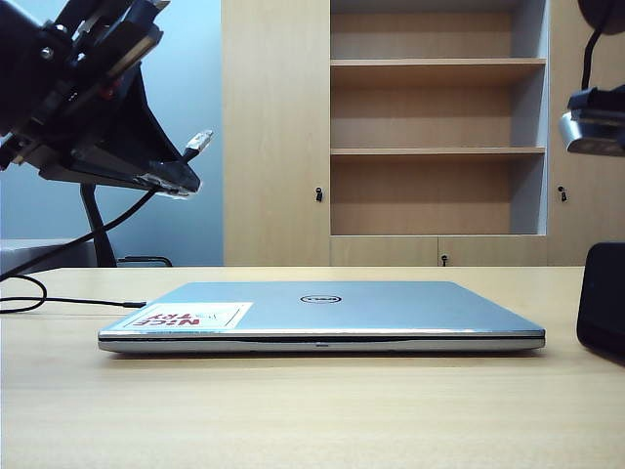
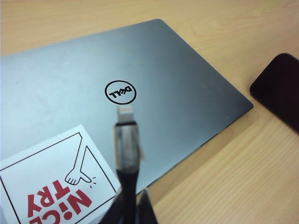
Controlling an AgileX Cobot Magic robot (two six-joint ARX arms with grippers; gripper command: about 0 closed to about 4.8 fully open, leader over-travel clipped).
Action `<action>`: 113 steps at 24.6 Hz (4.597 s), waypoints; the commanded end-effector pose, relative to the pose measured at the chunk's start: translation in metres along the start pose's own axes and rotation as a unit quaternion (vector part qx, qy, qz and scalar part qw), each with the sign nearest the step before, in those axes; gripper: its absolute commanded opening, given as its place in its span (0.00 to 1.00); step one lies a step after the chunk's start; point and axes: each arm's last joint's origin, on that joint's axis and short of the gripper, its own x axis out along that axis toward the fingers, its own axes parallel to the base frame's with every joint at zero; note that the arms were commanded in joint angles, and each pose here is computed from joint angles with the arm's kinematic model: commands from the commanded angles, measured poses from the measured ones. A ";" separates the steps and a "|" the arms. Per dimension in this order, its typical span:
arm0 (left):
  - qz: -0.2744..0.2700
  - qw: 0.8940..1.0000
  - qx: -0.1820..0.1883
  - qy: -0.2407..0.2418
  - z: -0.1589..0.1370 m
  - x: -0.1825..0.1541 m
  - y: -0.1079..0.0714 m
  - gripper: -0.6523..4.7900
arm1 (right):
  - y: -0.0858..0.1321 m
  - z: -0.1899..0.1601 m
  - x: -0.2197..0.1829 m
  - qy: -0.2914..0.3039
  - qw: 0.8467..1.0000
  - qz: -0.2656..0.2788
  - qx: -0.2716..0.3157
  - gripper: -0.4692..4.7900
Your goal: Pick up the charging cable and the phone, plug the charging cable into the charging port on the phone, and finally place them back on the table.
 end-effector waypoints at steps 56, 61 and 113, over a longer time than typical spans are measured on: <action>-0.046 0.990 -0.070 0.117 -0.059 0.029 -0.023 0.11 | 0.032 0.066 0.034 -0.315 0.819 0.478 0.029 0.08; -0.074 0.990 -0.067 0.102 -0.058 0.033 -0.035 0.11 | 0.035 0.066 0.048 -0.301 0.809 0.502 0.045 0.08; -0.084 0.988 -0.097 0.088 -0.060 0.044 -0.039 0.11 | 0.092 0.059 0.085 -0.209 0.803 0.558 0.031 0.08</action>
